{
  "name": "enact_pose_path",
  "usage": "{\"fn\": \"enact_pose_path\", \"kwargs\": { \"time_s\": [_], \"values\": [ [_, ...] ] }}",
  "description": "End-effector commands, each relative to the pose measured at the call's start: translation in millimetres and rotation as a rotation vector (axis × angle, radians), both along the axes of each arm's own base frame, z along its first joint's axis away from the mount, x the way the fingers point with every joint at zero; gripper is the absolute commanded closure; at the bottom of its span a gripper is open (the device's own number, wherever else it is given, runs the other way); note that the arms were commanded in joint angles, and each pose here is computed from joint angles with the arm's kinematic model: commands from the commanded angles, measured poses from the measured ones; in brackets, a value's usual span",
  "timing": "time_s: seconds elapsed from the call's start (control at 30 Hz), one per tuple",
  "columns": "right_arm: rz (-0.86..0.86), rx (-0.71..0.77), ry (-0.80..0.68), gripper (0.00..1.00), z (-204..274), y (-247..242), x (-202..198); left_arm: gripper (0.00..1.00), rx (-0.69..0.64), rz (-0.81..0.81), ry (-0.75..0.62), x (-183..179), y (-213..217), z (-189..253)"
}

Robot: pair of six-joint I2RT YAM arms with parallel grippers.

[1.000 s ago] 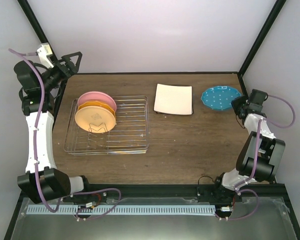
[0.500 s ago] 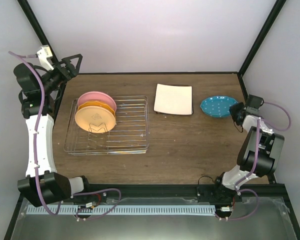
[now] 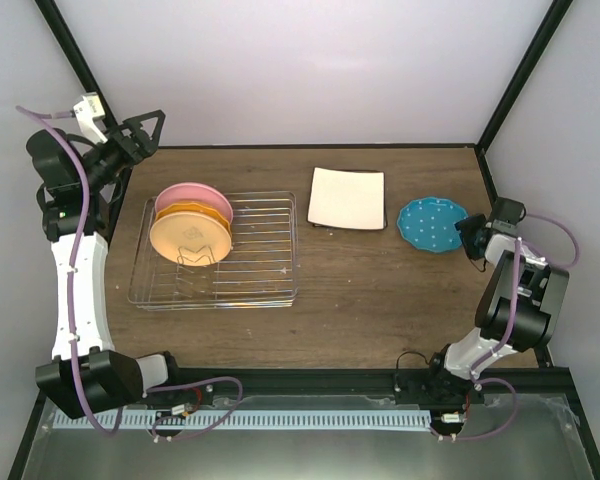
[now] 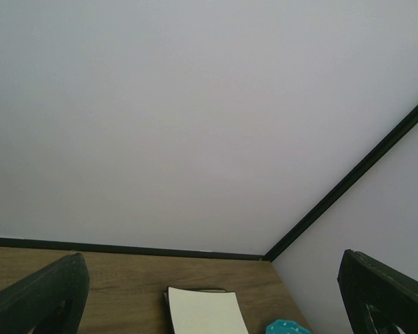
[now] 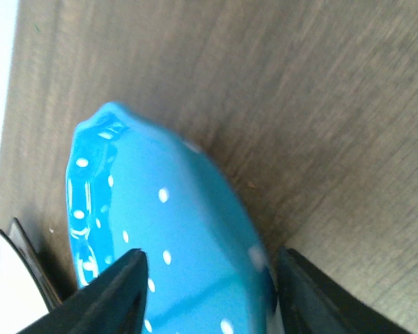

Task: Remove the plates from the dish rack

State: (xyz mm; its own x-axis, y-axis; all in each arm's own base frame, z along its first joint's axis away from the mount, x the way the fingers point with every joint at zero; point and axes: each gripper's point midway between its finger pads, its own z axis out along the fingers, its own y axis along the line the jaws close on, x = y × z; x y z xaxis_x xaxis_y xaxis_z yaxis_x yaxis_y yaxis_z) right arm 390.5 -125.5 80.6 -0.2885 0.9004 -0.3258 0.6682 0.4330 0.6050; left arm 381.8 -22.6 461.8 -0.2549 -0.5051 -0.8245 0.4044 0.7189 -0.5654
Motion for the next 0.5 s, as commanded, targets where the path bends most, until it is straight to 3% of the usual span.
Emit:
{"fn": "enact_pose_path", "kwargs": {
  "time_s": [0.0, 0.3, 0.47],
  "values": [
    [0.016, 0.011, 0.044, 0.42, -3.9, -3.7, 0.5, 0.0, 0.011, -0.019, -0.016, -8.8, -5.2, 2.7],
    [-0.028, -0.034, 0.108, 0.34, -3.7, -12.1, -13.8, 0.0, 0.01, -0.026, -0.013, -11.2, -6.3, 1.6],
    [-0.09, -0.168, -0.019, 0.34, 68.7, -30.0, -7.5, 0.0, 0.014, -0.023, -0.015, -8.7, -5.7, 1.0]
  ]
}}
